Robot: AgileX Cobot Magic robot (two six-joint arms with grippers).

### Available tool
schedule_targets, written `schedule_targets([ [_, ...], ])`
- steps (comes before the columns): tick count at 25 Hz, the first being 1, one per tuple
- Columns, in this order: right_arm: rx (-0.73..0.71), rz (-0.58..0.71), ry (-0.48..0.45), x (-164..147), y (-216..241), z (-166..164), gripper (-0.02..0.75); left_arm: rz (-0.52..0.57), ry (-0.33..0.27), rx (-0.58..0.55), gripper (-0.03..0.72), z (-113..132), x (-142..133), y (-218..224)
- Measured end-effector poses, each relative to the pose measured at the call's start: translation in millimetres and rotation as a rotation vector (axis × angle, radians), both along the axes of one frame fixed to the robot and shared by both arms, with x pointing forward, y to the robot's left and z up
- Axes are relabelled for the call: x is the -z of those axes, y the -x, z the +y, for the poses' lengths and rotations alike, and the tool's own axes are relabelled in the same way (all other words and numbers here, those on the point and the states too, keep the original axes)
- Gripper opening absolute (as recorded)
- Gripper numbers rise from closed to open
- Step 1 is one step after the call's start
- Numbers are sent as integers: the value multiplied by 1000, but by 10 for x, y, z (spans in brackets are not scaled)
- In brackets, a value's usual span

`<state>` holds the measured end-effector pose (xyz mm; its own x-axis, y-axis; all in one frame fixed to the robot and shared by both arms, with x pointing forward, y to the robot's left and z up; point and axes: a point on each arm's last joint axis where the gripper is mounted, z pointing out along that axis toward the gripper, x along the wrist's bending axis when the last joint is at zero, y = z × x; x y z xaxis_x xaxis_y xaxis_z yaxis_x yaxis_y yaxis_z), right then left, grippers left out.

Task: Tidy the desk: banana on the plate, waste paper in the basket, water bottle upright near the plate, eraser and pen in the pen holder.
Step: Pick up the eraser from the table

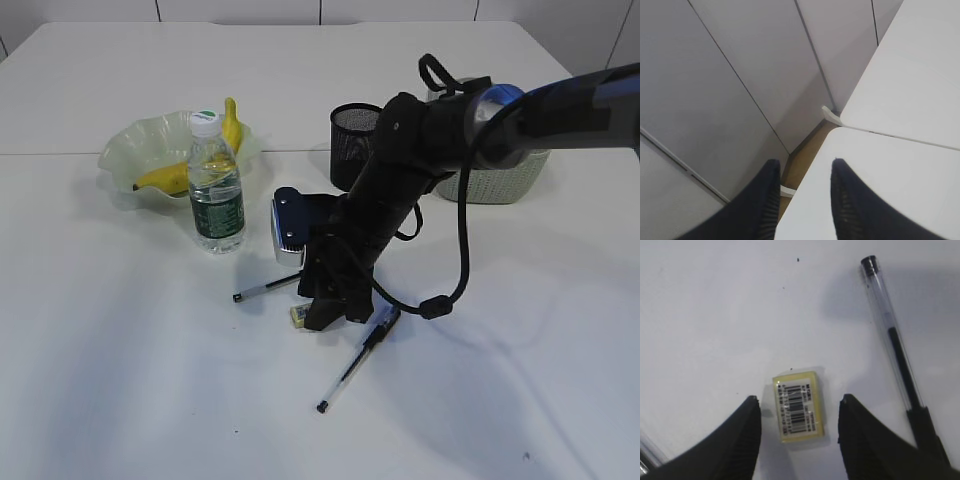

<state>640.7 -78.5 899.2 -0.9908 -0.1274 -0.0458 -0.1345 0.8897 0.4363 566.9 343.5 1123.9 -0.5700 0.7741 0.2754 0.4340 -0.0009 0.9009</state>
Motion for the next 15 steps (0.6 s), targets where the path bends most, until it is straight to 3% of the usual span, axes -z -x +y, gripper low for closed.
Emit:
schedule_targets([
  [15,20,0,-28,-12,-9,23,386,-1,1,4,236,-2,0,-2],
])
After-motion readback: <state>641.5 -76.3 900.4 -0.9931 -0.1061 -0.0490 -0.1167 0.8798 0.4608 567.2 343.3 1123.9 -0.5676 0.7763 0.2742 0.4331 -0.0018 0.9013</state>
